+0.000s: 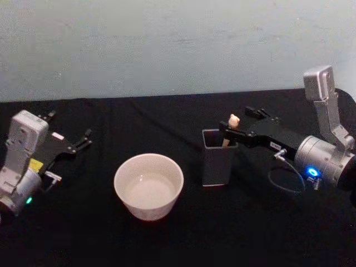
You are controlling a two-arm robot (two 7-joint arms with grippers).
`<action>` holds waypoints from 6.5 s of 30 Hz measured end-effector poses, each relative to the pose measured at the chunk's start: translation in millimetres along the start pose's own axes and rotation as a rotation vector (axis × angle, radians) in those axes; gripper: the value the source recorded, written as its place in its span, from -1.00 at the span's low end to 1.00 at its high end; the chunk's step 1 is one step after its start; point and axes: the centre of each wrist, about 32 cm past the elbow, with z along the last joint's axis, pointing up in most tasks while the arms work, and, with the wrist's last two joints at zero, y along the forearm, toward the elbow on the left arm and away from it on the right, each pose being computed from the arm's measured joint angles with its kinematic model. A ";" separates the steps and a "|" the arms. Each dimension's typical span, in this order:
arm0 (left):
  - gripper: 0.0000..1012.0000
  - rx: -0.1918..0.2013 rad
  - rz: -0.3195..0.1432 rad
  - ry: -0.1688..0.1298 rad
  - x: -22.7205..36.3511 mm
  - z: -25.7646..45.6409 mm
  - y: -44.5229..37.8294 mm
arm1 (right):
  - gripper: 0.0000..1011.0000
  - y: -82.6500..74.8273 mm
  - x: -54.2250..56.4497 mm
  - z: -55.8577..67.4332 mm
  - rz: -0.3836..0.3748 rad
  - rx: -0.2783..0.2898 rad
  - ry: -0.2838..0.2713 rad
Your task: Pick up the stirring spoon with one hand, stir inside the cup, then place it back in its original position.
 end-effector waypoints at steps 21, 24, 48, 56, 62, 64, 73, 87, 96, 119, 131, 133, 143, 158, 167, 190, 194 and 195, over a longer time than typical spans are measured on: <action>0.98 0.000 0.000 0.000 0.0 0.0 0.0 | 0.35 -0.2 -0.2 0.0 0.000 0.002 -0.001; 0.98 0.000 0.000 0.000 0.0 0.0 0.0 | 0.17 -0.2 -0.2 -0.1 0.000 0.002 -0.001; 0.98 0.000 0.000 0.000 0.0 0.0 0.0 | -0.57 -0.3 -0.3 -0.2 0.000 0.002 0.000; 0.98 0.000 0.000 0.000 0.0 0.0 0.0 | -0.57 -0.3 -0.3 -0.2 0.000 0.002 0.000; 0.98 0.000 0.000 0.000 0.0 0.0 0.0 | -0.57 -2.2 0.0 1.7 0.017 0.009 -0.006; 0.98 0.000 0.000 0.000 0.0 0.0 0.0 | -0.57 -3.8 0.4 3.9 0.023 0.013 -0.001; 0.98 0.000 0.000 0.000 0.0 0.0 0.0 | -0.57 -11.8 0.0 15.7 0.032 0.043 0.008; 0.98 0.000 0.000 0.000 0.0 0.0 0.0 | -0.57 -27.2 3.7 47.9 0.021 0.153 0.043; 0.98 0.000 0.000 0.000 0.0 0.0 0.0 | -0.57 -27.6 3.9 67.4 0.019 0.243 0.060; 0.98 0.000 0.000 0.000 0.0 0.0 0.0 | -0.57 -2.6 -35.1 60.8 0.198 0.229 0.019; 0.98 0.000 0.000 0.000 0.0 0.0 0.0 | -0.57 4.2 -52.8 34.6 0.292 0.171 -0.071; 0.98 0.000 0.000 0.000 0.0 0.0 0.0 | -0.57 5.4 -56.0 29.3 0.304 0.163 -0.080; 0.98 0.000 0.000 0.000 0.0 0.0 0.0 | -0.57 12.5 -71.0 11.9 0.344 0.139 -0.116; 0.98 0.000 0.000 0.000 0.0 0.0 0.0 | -0.57 27.6 -95.1 1.2 0.378 0.123 -0.156; 0.98 0.000 0.000 0.000 0.0 0.0 0.0 | -0.57 42.4 -105.9 -3.0 0.358 0.106 -0.188; 0.98 0.000 0.000 0.000 0.0 0.0 0.0 | -0.57 81.3 -88.2 5.1 0.171 0.100 -0.181; 0.98 0.000 0.000 0.000 0.0 0.0 0.0 | -0.57 74.0 -75.8 5.3 0.154 0.098 -0.185; 0.98 0.000 0.000 0.000 0.0 0.0 0.0 | -0.57 71.8 -73.7 5.6 0.154 0.099 -0.184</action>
